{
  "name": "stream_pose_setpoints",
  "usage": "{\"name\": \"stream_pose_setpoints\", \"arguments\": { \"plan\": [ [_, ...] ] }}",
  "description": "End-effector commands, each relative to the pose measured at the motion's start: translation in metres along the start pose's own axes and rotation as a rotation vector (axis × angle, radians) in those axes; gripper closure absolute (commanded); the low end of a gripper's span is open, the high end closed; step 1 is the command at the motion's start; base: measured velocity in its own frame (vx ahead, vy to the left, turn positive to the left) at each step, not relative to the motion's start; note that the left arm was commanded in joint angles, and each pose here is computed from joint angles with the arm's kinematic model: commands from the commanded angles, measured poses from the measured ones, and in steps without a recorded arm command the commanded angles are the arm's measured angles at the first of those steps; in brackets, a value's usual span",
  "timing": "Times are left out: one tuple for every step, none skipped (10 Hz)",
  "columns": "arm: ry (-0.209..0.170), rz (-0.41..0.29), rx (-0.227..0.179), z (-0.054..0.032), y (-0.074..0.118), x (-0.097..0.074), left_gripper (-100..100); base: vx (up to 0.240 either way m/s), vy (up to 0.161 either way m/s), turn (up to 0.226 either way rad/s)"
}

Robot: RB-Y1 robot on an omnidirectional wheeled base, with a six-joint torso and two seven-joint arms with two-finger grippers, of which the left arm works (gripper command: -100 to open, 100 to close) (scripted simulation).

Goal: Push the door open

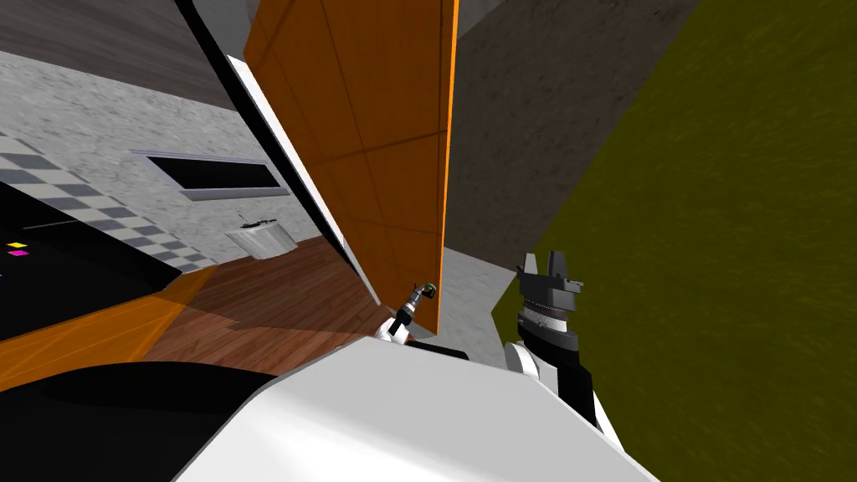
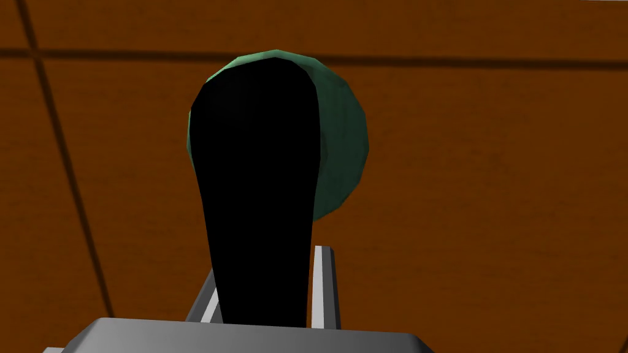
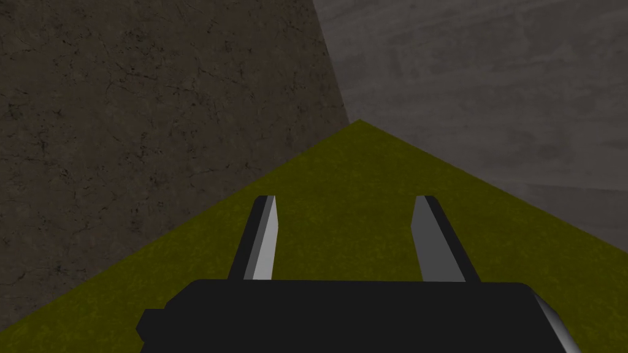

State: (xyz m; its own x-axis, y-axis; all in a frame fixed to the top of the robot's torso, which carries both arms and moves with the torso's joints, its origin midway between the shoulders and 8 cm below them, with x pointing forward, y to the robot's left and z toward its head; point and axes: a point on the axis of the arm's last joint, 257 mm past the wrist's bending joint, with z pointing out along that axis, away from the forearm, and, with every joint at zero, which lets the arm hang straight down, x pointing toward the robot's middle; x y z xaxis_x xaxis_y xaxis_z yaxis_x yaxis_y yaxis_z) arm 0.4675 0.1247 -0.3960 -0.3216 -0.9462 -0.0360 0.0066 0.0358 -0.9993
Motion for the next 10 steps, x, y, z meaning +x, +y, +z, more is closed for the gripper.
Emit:
{"name": "stream_pose_setpoints", "arguments": {
  "plan": [
    [-0.019,0.011,0.007,-0.0011,-0.004,-0.012,100,0.098,-0.081,0.025],
    [-0.045,0.014,0.005,-0.0024,-0.004,-0.023,100,0.122,-0.105,0.087],
    [-0.045,0.014,0.005,-0.0024,-0.004,-0.023,100,0.116,-0.100,0.076],
    [-0.070,0.016,0.004,-0.0036,-0.004,-0.032,100,0.139,-0.125,0.119],
    [-0.079,0.016,0.003,-0.0041,-0.004,-0.036,100,0.160,-0.137,0.123],
    [-0.096,0.016,0.003,-0.0049,-0.004,-0.042,100,0.162,-0.164,0.108],
    [-0.096,0.016,0.003,-0.0049,-0.004,-0.042,100,0.114,-0.115,0.056],
    [-0.121,0.014,0.002,-0.0062,-0.004,-0.050,100,0.135,-0.122,0.102],
    [-0.129,0.013,0.002,-0.0066,-0.004,-0.052,100,0.150,-0.137,0.098],
    [-0.146,0.011,0.001,-0.0074,-0.003,-0.057,100,0.148,-0.147,0.115]
  ]
}}
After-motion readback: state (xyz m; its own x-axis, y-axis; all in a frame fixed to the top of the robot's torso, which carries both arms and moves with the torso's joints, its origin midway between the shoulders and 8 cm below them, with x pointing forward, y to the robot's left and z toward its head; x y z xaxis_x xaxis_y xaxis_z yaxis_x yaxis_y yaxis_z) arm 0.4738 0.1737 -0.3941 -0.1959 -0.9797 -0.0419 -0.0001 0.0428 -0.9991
